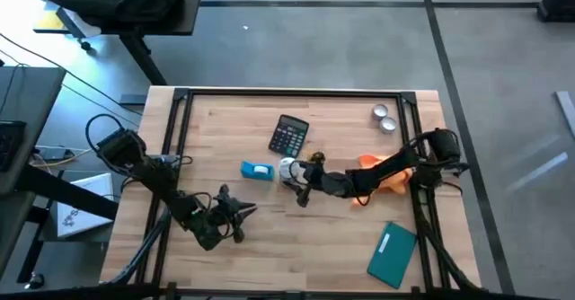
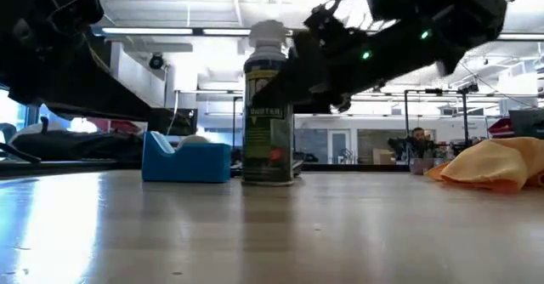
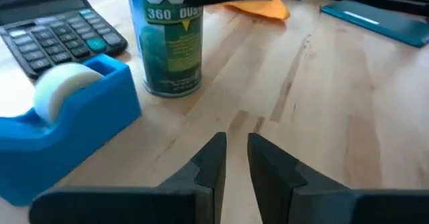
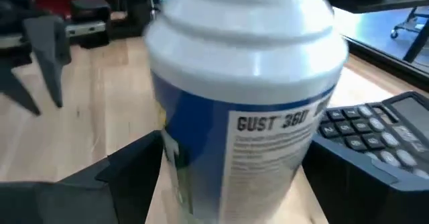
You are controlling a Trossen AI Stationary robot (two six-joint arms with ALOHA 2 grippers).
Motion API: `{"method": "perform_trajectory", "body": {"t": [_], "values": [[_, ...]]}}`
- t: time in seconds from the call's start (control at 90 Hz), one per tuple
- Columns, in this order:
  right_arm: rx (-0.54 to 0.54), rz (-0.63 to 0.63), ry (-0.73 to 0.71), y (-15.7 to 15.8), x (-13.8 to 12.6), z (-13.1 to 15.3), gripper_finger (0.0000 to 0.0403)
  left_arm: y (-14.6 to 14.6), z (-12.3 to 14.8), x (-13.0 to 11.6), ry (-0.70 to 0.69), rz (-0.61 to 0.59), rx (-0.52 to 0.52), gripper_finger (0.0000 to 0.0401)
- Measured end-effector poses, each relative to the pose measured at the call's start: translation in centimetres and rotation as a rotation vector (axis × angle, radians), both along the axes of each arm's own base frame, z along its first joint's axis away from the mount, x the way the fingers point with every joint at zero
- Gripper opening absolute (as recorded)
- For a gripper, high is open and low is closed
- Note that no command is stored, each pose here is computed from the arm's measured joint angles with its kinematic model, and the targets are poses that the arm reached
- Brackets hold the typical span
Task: Apply microfiber cloth
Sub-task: Move the spray bottle to the center of the table, then return to Home Position
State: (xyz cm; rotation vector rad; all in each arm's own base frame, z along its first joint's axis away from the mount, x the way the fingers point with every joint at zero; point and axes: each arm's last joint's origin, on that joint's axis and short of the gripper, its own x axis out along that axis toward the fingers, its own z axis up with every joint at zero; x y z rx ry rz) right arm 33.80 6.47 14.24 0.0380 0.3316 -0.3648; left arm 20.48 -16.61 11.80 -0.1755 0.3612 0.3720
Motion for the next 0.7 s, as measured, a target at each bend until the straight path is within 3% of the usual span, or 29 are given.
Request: {"method": "perform_trajectory", "body": {"t": [0.333,0.489,0.7], "values": [[0.124,0.062,0.216,1.9,-3.9,2.8,0.0312,-0.4,0.5,0.2,-0.031,-0.034,-0.018,0.0046],[0.197,0.119,0.185,2.6,-6.5,6.5,0.0312,-0.7,1.7,0.3,-0.059,-0.089,0.014,0.0046],[0.12,0.214,0.133,2.5,-10.4,11.1,0.0308,-0.5,4.6,0.0,-0.075,-0.233,0.062,0.0046]]}}
